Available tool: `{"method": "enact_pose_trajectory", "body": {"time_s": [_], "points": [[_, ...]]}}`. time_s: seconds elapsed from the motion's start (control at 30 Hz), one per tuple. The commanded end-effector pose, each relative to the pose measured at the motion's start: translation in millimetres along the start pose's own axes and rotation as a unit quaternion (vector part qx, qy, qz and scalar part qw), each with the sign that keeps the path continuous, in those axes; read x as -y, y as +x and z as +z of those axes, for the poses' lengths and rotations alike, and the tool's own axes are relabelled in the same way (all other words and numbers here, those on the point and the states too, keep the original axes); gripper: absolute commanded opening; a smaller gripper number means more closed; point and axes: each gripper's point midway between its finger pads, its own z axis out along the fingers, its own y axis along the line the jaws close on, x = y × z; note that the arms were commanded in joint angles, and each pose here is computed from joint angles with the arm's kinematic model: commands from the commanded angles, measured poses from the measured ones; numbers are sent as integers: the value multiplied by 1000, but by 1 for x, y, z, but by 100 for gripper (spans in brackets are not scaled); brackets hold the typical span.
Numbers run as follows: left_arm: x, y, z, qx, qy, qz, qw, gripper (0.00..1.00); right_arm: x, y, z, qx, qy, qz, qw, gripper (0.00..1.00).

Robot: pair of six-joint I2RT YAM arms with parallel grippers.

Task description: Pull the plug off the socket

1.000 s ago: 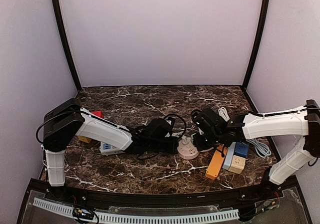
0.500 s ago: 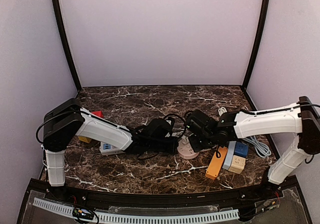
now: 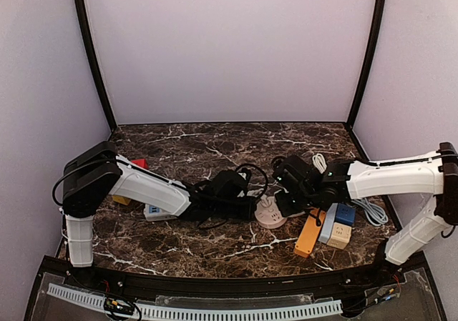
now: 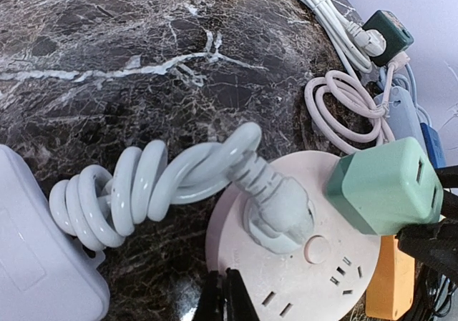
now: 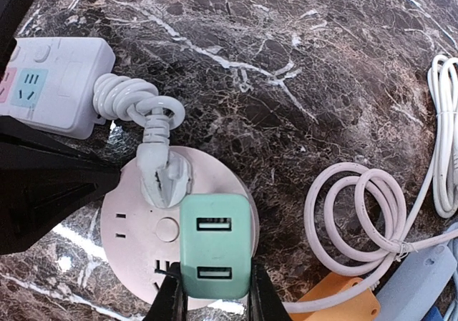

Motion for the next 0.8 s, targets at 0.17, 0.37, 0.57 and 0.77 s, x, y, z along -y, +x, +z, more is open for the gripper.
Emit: {"method": "enact_pose_trajectory", "body": {"time_s": [0.17, 0.37, 0.57, 0.77], "points": [[-28, 57, 16, -85, -43, 20, 995, 1, -47, -51, -38, 88, -141, 55, 985, 0], [-26, 56, 16, -85, -43, 26, 995, 1, -50, -47, -33, 83, -143, 27, 986, 0], [-17, 52, 17, -78, -27, 25, 996, 1, -64, -33, -19, 61, -146, -25, 987, 0], [-13, 48, 17, -74, -23, 27, 997, 1, -76, -21, -6, 38, -140, -49, 988, 0]]}}
